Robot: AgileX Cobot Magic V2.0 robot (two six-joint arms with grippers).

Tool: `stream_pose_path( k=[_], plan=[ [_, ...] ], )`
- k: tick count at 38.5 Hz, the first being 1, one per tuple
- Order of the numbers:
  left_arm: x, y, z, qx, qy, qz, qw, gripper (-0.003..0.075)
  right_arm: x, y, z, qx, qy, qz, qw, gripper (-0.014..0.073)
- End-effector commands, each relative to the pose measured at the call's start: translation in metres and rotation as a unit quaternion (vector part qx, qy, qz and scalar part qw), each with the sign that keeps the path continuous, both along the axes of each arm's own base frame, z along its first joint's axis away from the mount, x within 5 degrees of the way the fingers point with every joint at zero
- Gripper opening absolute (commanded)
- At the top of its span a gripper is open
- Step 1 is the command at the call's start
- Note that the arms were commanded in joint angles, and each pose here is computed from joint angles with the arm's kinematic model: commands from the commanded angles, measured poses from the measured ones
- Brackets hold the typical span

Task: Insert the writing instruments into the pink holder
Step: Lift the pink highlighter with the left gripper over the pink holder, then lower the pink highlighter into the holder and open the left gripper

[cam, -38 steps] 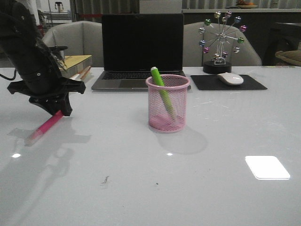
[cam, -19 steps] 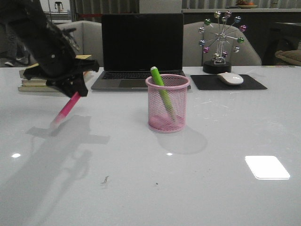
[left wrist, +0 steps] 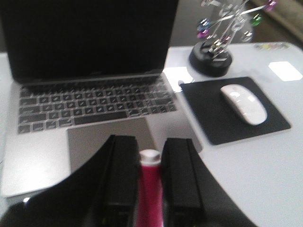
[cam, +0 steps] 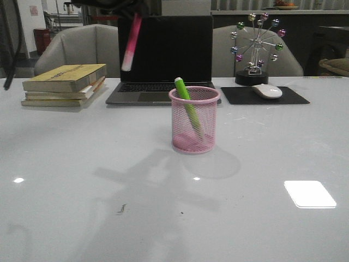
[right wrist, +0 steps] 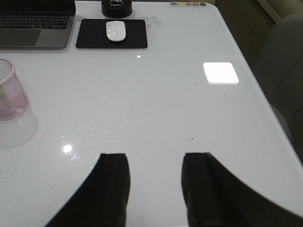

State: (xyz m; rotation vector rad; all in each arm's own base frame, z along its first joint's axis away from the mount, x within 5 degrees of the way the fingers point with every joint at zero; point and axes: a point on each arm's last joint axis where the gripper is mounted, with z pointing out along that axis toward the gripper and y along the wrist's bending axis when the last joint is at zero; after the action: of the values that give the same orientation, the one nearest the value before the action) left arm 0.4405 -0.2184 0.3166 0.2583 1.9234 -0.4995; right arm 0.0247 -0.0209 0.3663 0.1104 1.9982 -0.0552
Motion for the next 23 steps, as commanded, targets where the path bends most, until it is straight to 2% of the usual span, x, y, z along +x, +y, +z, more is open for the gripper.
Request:
stream_pose_path(
  k=[1,10,16,21,23],
  plan=[
    [-0.024,-0.016,0.068,-0.075,-0.136,-0.002,0.988,0.0093,0.003,-0.001,0.012,-0.015,-0.042,-0.004,0.999,0.0393],
    [-0.052,-0.058,0.081,-0.130,-0.218,-0.029,0.967,0.0094,0.003,-0.003,0.012,-0.022,-0.043,-0.009,0.999,0.0393],
    [-0.066,-0.073,0.058,-0.140,-0.238,-0.033,0.961,0.0095,0.002,-0.004,0.013,-0.031,-0.045,-0.015,0.998,0.0393],
    [-0.073,-0.075,0.027,-0.139,-0.247,-0.024,0.959,0.0103,0.002,-0.005,0.013,-0.035,-0.046,-0.018,0.998,0.0393],
    [-0.076,-0.074,0.012,-0.133,-0.237,-0.022,0.962,0.0103,0.002,-0.005,0.013,-0.036,-0.046,-0.018,0.998,0.0393]
  ],
)
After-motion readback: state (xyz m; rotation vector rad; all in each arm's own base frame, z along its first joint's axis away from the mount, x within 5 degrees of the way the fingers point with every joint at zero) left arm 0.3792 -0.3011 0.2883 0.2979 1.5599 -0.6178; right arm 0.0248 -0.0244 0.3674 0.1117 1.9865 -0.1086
